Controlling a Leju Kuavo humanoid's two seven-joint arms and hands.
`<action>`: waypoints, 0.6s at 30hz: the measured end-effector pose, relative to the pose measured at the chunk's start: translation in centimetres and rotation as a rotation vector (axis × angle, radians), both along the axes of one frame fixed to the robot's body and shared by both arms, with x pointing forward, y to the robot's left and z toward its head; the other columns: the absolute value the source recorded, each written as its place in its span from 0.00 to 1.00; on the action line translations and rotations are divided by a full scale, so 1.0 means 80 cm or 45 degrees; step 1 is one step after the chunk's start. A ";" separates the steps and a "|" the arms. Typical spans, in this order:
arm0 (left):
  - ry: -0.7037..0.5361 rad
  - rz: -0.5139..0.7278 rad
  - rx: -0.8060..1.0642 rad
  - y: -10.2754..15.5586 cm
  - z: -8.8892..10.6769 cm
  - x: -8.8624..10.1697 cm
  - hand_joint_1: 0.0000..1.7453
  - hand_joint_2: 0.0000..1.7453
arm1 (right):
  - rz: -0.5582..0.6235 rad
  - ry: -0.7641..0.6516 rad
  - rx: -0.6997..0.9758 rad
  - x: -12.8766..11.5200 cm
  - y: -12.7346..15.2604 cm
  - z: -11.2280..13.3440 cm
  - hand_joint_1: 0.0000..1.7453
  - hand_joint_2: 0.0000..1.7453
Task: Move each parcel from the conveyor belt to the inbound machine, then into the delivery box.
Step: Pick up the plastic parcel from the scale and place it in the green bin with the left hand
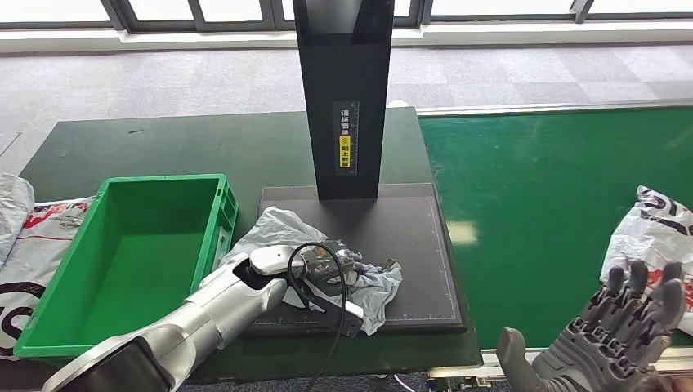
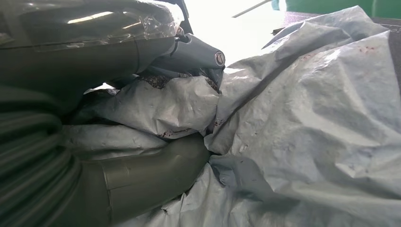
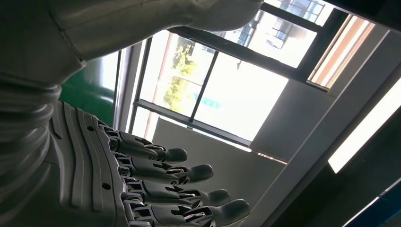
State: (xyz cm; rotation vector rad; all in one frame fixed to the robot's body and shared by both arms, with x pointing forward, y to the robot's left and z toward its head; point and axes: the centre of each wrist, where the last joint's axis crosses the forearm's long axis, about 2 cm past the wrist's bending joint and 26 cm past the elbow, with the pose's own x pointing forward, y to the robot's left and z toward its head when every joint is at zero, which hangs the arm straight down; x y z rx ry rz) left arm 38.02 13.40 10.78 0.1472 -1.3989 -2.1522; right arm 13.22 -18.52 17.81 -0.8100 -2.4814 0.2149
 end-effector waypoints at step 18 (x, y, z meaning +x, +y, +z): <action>-0.010 -0.004 -0.010 -0.001 -0.001 -0.001 1.00 1.00 | 0.001 -0.002 -0.001 -0.002 0.000 0.000 0.00 1.00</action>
